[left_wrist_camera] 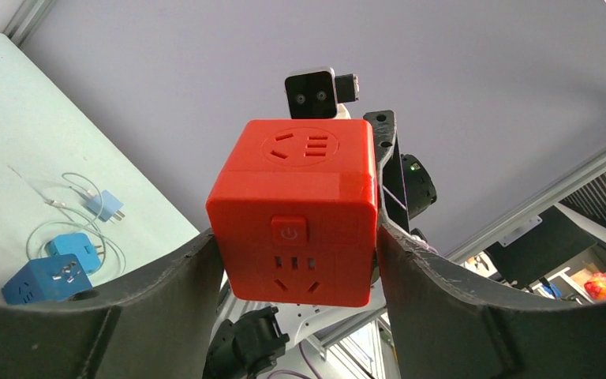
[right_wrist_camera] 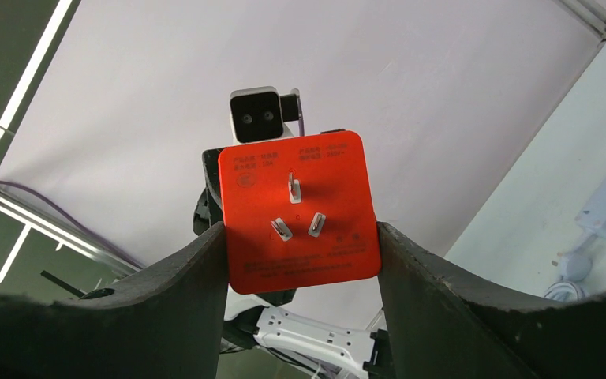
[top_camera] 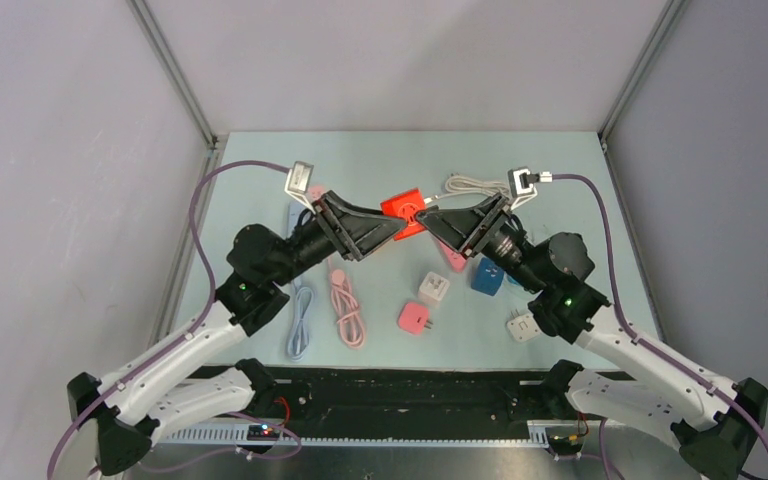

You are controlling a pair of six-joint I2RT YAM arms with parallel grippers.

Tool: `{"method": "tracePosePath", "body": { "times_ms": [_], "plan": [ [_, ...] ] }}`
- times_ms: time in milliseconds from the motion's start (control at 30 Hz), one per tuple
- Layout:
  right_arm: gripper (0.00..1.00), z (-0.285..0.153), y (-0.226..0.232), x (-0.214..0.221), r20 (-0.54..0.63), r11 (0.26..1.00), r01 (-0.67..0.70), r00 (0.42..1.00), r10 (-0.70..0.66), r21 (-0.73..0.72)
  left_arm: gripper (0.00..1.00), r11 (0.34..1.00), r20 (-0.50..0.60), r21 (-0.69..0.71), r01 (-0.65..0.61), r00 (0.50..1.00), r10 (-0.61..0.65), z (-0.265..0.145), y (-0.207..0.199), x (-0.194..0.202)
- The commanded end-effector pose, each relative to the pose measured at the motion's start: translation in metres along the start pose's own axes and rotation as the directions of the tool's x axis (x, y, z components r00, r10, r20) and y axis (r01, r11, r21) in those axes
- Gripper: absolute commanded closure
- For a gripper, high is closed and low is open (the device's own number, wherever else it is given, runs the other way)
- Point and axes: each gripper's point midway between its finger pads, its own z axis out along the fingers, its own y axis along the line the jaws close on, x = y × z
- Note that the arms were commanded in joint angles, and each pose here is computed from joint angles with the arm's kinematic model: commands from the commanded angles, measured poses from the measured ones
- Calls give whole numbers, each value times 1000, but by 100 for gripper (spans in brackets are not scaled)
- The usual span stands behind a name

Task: Insert the plug
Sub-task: Pick up the plug from the center of the board.

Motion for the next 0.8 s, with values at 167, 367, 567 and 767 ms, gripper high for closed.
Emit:
{"method": "tracePosePath", "body": {
  "times_ms": [167, 367, 567, 767],
  "plan": [
    [100, 2, 16, -5, 16, 998, -21, 1000, 22, -54, 35, 997, 37, 39, -69, 997, 67, 8, -10, -12],
    [51, -1, 2, -2, -3, 1000, -21, 1000, 21, 6, 97, 997, 43, 0, -83, 996, 83, 5, 4, -20],
    [14, -25, -53, -20, 8, 970, 27, 1000, -30, 241, 100, 965, 45, -243, -104, 992, 118, -15, 73, -30],
    [16, -62, -134, -46, 7, 839, 81, 995, -100, 538, 100, 757, -31, -632, -163, 982, 186, -69, 162, -38]
  ]
}}
